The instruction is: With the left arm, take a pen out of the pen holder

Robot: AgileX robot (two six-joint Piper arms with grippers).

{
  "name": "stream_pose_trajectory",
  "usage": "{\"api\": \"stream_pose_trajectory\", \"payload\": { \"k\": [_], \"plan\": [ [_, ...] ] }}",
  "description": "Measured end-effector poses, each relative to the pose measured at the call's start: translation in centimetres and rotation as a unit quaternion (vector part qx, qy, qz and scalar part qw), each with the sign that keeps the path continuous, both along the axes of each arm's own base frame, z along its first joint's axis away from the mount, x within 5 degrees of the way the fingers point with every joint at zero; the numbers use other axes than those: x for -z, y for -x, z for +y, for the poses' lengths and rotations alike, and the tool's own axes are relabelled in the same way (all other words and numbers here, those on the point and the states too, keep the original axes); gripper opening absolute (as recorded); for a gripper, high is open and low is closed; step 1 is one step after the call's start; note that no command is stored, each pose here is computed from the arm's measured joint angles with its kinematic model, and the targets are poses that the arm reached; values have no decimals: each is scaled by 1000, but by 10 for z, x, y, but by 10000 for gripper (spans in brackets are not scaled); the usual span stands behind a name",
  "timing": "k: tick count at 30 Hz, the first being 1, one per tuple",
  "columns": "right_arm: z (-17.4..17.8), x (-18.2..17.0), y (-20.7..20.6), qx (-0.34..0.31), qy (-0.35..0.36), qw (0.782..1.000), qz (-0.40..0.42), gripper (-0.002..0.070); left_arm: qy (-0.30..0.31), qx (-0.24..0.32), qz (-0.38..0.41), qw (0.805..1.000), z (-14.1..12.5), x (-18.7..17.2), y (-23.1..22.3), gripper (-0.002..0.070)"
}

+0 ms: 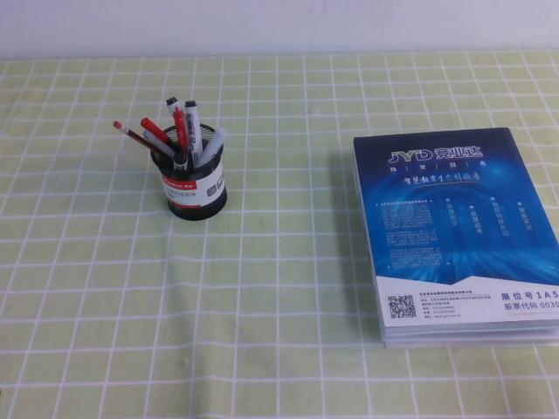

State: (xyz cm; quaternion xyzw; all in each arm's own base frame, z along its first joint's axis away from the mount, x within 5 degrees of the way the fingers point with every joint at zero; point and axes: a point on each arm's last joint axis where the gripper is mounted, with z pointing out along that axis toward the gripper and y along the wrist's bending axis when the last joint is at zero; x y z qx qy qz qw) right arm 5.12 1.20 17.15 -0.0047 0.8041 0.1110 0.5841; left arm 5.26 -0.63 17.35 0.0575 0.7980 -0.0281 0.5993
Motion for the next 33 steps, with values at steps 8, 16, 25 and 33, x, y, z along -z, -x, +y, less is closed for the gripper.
{"api": "stream_pose_trajectory", "payload": {
  "k": [8,16,25,33],
  "plan": [
    [0,0,0,0,0,1000,0,-15,141,-5,-52,989,-5,-13,-2,1],
    [0,0,0,0,0,1000,0,-15,236,-16,-91,967,-4,-23,-3,1],
    [0,0,0,0,0,1000,0,-15,257,-16,-86,962,-5,-33,-4,0],
    [0,0,0,0,0,1000,0,-15,227,-18,-38,973,-9,-89,-32,0]
  ]
}}
